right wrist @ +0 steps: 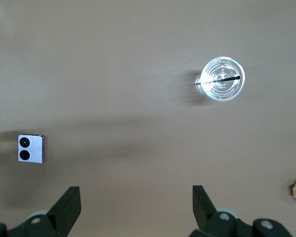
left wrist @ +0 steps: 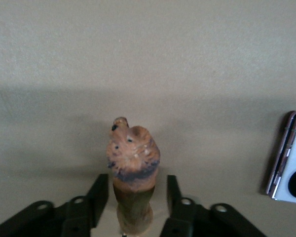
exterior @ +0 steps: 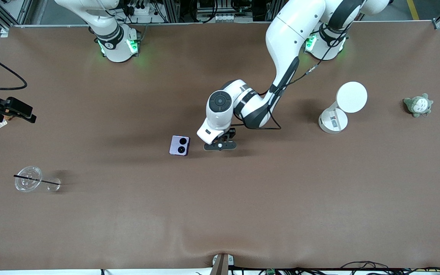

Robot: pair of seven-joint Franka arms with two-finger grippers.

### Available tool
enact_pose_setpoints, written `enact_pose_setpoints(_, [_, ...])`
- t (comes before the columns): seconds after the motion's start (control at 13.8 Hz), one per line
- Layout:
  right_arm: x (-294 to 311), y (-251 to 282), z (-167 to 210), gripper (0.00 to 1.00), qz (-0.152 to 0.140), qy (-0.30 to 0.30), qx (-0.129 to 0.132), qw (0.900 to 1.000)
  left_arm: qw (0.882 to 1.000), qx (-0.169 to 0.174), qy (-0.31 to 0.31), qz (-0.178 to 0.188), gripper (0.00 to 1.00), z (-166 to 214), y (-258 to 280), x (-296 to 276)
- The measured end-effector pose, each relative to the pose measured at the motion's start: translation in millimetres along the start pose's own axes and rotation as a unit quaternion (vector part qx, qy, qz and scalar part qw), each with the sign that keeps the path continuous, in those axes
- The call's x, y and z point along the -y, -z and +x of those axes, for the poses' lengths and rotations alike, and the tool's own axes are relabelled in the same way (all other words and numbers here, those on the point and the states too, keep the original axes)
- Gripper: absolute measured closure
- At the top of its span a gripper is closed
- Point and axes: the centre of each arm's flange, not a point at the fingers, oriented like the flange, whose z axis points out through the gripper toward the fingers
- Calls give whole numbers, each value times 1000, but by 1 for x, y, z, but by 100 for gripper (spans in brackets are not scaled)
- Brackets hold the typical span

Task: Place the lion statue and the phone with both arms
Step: 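Lower the left gripper and close it on the lion figurine, then lift the lion with the left gripper toward the white lamp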

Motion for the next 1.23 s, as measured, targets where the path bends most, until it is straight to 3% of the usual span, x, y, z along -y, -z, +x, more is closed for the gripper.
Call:
enact_pose_setpoints(0.07, [0, 0, 0, 0, 0, 0, 0, 1000, 1000, -2, 4, 1, 62, 6, 5, 3])
enact_pose_setpoints(0.15, [0, 0, 0, 0, 0, 0, 0, 1000, 1000, -1, 5, 6, 65, 13, 10, 9])
enact_pose_setpoints(0.65, [-1, 0, 0, 0, 0, -1, 0, 1000, 999, 10, -1, 30, 65, 82, 93, 117])
enact_pose_setpoints(1.02, [3, -4, 2, 0, 0, 3, 2, 1000, 999, 2, -33, 42, 65, 44, 82, 205])
enact_pose_setpoints(1.23, [12, -17, 11, 0, 1, 2, 5, 1000, 998, 15, -36, 52, 65, 16, 72, 258])
